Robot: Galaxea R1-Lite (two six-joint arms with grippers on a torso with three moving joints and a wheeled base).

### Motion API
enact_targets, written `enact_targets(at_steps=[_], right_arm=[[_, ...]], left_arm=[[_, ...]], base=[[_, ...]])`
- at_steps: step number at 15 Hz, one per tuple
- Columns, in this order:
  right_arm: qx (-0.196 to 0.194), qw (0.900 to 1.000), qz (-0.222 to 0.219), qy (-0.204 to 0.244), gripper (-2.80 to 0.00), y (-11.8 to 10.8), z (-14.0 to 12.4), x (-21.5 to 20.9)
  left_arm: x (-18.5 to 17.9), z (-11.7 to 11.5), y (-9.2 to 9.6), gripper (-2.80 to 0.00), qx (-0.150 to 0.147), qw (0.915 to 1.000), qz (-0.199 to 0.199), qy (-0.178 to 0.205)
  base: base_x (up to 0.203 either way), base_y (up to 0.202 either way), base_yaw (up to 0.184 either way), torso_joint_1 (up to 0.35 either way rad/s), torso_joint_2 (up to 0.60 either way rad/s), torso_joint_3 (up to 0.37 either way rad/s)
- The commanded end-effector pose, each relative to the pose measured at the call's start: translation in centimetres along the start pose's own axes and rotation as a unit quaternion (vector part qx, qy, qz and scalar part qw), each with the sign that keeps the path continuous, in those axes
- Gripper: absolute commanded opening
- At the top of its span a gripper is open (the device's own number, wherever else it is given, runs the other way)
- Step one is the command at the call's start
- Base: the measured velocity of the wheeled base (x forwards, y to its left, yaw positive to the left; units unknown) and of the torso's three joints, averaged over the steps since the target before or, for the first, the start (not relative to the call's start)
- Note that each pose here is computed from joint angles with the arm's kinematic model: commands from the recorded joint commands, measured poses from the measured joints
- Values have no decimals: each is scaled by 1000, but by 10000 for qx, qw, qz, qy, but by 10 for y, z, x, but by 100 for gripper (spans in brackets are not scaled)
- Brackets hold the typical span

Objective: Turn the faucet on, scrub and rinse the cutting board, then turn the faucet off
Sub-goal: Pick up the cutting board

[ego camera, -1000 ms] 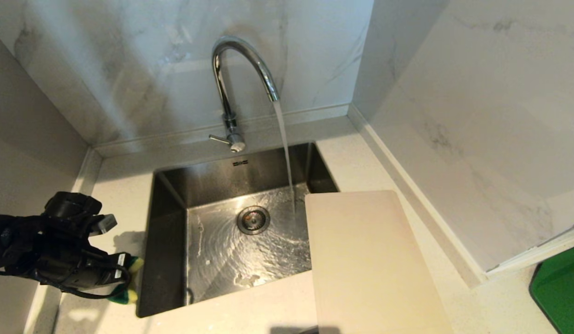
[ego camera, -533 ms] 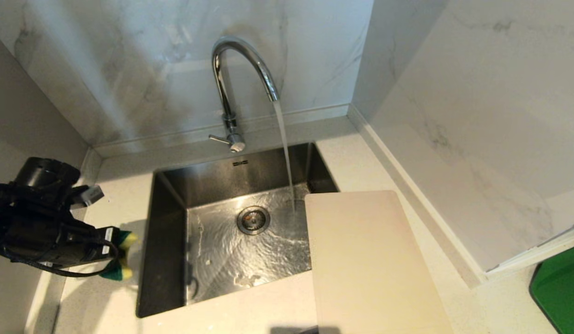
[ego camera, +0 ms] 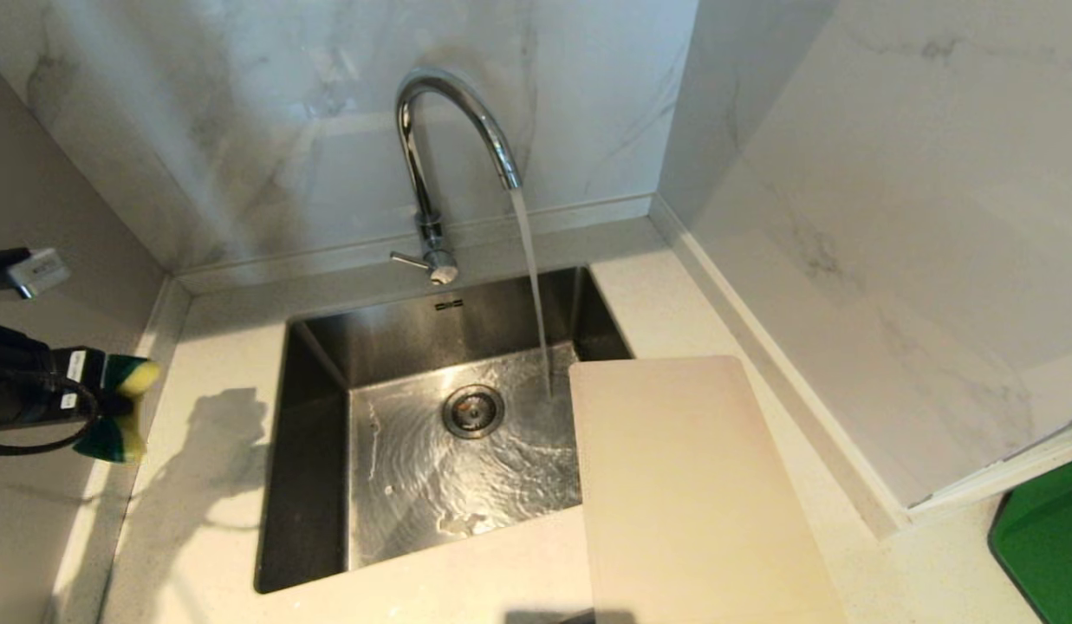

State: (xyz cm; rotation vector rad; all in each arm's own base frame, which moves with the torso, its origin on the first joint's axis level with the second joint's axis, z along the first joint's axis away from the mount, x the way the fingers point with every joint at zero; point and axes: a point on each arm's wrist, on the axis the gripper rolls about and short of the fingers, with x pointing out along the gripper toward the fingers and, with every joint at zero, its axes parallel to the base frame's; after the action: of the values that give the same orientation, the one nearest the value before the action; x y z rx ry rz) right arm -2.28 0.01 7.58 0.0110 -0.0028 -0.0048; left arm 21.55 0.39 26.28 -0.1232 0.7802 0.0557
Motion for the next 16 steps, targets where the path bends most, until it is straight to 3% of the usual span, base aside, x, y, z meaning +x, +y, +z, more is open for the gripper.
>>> enact_targets(at_steps=[1,5,8,16], right_arm=[[-1,10000,1,-1,-280,0,0,0],[-1,10000,1,-1,-280,0,0,0],[-1,10000,1,-1,-280,0,0,0],[-1,10000,1,-1,-280,0,0,0]], left_arm=[[-29,-3,3,-280,-16,9997,85,-223],[-27,-5,4,-280,-203,9995,213,-151],[-28,-5,16,-280,-372,9981,458,-187],[-46,-34,21,-280,-220,9983,514,-190]], base=[[0,0,0,0,0,0],[0,0,0,0,0,0],[0,0,0,0,0,0],[0,0,0,0,0,0]])
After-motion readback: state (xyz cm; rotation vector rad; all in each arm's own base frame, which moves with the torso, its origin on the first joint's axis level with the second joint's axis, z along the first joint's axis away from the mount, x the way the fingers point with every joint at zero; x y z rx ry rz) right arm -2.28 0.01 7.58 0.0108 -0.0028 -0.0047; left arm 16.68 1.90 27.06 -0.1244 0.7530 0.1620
